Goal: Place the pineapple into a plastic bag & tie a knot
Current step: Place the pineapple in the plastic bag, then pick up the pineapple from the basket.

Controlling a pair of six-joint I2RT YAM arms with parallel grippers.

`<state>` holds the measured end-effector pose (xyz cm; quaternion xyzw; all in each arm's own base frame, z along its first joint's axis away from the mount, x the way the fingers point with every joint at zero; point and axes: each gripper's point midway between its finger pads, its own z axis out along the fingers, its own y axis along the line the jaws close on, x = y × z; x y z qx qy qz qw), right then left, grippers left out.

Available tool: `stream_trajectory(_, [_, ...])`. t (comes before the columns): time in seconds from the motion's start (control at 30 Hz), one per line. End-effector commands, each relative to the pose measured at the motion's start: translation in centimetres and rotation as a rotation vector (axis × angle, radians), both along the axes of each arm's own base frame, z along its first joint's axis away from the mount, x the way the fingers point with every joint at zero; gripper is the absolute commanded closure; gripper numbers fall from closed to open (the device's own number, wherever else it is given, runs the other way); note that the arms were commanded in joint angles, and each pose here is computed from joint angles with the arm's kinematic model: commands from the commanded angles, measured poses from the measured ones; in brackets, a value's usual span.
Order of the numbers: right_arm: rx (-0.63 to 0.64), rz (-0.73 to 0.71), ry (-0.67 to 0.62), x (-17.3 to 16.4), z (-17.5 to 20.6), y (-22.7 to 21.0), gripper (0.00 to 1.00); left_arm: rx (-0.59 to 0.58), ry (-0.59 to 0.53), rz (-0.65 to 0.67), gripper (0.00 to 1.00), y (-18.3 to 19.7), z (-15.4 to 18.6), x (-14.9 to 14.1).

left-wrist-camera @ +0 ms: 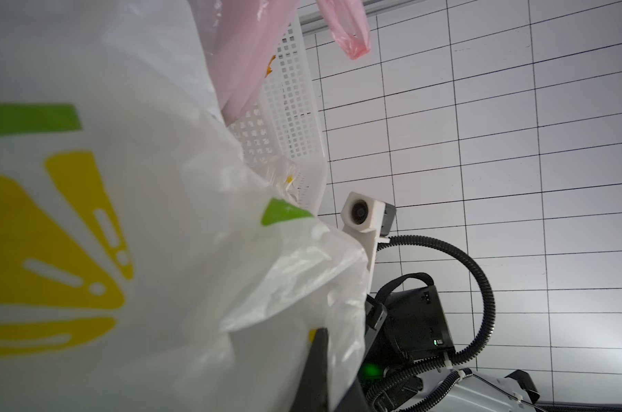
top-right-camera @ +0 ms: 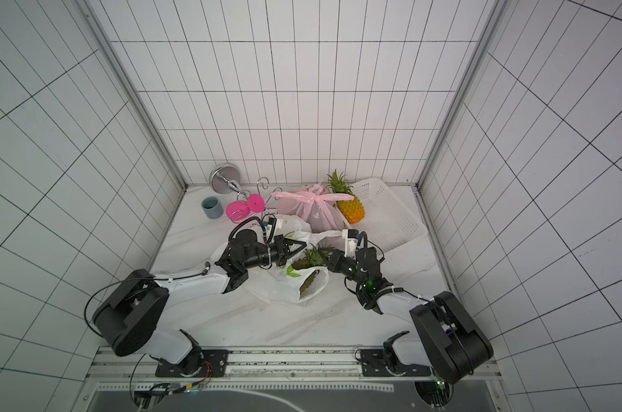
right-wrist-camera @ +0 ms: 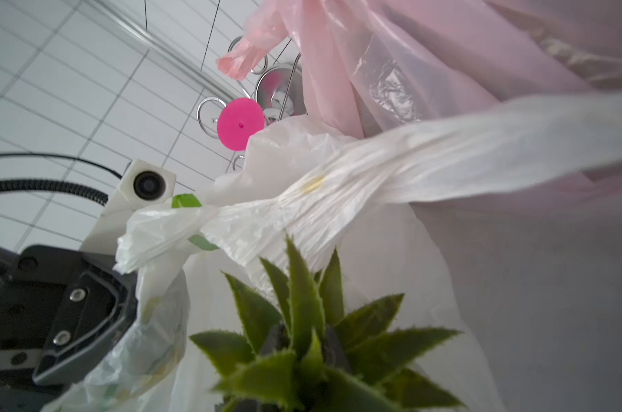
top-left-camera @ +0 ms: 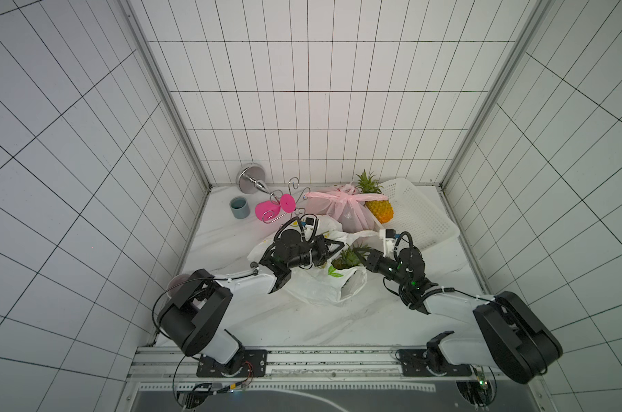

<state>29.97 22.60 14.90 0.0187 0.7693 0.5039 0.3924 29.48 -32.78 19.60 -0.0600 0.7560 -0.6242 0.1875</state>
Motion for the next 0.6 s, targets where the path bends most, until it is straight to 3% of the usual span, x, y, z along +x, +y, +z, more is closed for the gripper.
stream_trajectory(0.0, [0.039, 0.152, -0.071, -0.3, 3.2, 2.7, 0.61, 0.101, -0.02, 0.025, 1.0, 1.1, -2.3, 0.4])
stream_trajectory(0.1, [-0.04, 0.204, -0.08, -0.3, 3.0, 2.7, 0.48, 0.18, -0.023, 0.039, 1.0, 1.9, -3.6, 0.5])
stream_trajectory(0.2, [-0.128, 0.168, -0.112, 0.5, 3.8, 0.7, 0.38, 0.27, -0.027, 0.055, 1.0, 2.9, -4.8, 0.8])
stream_trajectory(0.4, [-0.26, 0.029, -0.242, 3.0, 9.6, -3.6, 0.29, 0.309, -0.018, 0.051, 1.0, 3.7, -5.9, 1.2])
stream_trajectory(0.57, [-0.332, -0.22, -0.325, 7.5, 15.4, -7.8, 0.22, 0.309, -0.041, 0.021, 1.0, 3.3, -5.4, 1.3])
